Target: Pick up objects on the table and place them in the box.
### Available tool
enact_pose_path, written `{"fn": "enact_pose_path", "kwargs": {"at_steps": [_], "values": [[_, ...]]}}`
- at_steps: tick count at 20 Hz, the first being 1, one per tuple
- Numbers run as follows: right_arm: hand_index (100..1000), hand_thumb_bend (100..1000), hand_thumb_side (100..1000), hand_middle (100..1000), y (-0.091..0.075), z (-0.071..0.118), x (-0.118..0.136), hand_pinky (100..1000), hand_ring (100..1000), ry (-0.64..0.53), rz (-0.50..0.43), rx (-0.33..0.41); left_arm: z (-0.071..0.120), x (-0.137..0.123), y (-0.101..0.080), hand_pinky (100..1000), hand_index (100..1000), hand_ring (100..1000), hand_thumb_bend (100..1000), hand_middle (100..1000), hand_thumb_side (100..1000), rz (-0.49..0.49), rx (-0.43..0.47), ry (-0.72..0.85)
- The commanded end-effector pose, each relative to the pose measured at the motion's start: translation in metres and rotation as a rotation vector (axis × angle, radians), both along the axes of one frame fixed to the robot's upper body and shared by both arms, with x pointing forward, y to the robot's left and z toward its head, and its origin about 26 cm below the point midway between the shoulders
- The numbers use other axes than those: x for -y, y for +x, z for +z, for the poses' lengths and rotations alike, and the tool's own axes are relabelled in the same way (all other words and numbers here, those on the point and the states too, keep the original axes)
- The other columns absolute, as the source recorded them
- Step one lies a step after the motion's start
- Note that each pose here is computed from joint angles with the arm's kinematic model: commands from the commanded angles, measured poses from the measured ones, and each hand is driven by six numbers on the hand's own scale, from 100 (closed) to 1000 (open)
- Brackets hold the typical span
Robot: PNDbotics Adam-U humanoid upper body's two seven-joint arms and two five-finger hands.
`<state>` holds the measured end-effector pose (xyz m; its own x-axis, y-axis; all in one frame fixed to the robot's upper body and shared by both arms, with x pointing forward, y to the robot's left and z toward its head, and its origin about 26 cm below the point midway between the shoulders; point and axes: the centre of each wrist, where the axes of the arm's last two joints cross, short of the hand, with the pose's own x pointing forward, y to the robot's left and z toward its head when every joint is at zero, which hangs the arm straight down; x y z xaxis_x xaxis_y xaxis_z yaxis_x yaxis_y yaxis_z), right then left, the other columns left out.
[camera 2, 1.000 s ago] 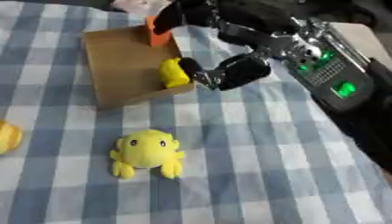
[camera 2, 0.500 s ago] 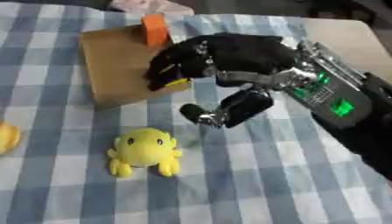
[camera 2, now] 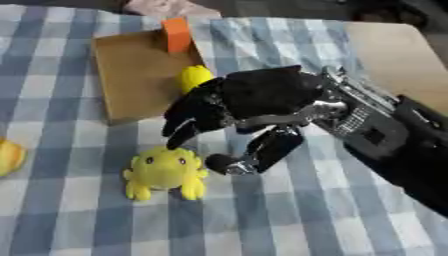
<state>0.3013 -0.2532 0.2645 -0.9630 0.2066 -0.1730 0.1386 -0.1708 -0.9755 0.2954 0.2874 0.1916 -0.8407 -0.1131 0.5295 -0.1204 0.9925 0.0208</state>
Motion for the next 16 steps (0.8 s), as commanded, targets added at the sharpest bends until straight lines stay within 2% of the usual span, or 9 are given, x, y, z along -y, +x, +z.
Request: {"fn": "enact_pose_path", "kwargs": {"at_steps": [1,8,16], "values": [[965,100,239,857,-0.003,0.004,-0.005,859,928,-0.066,-0.029,0.022,0.010,0.000,-0.002,985,865,770,100,729,627,-0.012,0.030,0.012],[980,100,260,866,-0.002,0.001,-0.017,861,934,-0.127,-0.083,0.039,0.011,0.001,-0.002,985,865,769,100,729,627,-0.022,0.033,0.013],[991,100,317,871,-0.001,0.000,-0.023,864,936,-0.134,-0.128,0.037,0.012,0.003,-0.001,986,864,768,100,726,630,-0.026,0.034,0.011]]}}
